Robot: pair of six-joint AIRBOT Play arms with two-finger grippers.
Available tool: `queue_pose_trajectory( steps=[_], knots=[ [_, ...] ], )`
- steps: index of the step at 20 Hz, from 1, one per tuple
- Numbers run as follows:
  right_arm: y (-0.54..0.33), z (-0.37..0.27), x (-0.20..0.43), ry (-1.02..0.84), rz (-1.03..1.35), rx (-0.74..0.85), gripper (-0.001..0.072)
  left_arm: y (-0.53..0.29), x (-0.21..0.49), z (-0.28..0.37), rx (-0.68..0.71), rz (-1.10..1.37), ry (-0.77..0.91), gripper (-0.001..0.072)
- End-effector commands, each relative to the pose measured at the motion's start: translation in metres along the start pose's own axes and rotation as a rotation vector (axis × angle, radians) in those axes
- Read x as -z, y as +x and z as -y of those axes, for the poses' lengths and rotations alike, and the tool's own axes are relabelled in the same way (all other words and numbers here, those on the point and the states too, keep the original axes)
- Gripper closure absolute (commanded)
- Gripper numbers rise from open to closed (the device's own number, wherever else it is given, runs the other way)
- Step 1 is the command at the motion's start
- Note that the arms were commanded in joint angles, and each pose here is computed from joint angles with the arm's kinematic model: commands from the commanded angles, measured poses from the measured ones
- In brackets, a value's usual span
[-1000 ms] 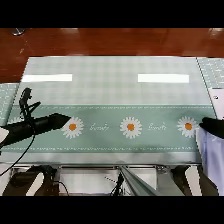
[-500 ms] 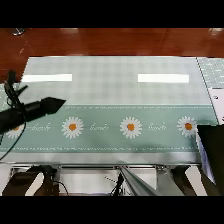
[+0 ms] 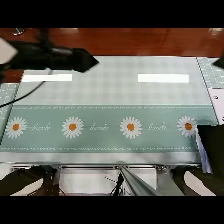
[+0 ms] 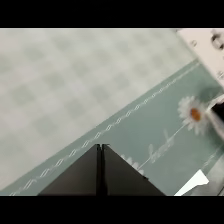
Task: Fold the shirts.
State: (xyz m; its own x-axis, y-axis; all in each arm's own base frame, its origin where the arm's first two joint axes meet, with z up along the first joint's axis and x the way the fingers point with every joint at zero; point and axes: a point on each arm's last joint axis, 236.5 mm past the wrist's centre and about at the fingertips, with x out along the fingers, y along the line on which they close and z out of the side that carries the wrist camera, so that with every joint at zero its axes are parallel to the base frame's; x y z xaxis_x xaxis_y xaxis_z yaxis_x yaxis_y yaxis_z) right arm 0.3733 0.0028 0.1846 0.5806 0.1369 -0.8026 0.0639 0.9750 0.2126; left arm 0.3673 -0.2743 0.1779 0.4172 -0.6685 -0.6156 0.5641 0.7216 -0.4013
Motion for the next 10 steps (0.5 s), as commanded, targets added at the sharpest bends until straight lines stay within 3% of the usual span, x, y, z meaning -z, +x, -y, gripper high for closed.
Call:
queue_pose_trajectory(
  steps=[1, 3, 5, 10],
  knots=[
    [0.084, -0.033, 0.055, -0.272, -0.109, 0.121, 0.0692, 0.043, 0.064, -0.068, -0.34, -0.257, 0.037, 0.0675],
    [0.128, -0.005, 0.096, -0.181, -0.231, 0.197, 0.0693, 0.048, 0.104, -0.114, -0.438, -0.33, -0.08, 0.0674],
    [0.147, -0.001, 0.116, -0.078, -0.323, 0.173, 0.0693, 0.041, 0.136, -0.145, -0.49, -0.392, -0.203, 0.0674],
    [0.146, 0.002, 0.126, -0.088, -0.374, 0.178, 0.0693, 0.032, 0.142, -0.164, -0.519, -0.398, -0.253, 0.0674]
  ],
)
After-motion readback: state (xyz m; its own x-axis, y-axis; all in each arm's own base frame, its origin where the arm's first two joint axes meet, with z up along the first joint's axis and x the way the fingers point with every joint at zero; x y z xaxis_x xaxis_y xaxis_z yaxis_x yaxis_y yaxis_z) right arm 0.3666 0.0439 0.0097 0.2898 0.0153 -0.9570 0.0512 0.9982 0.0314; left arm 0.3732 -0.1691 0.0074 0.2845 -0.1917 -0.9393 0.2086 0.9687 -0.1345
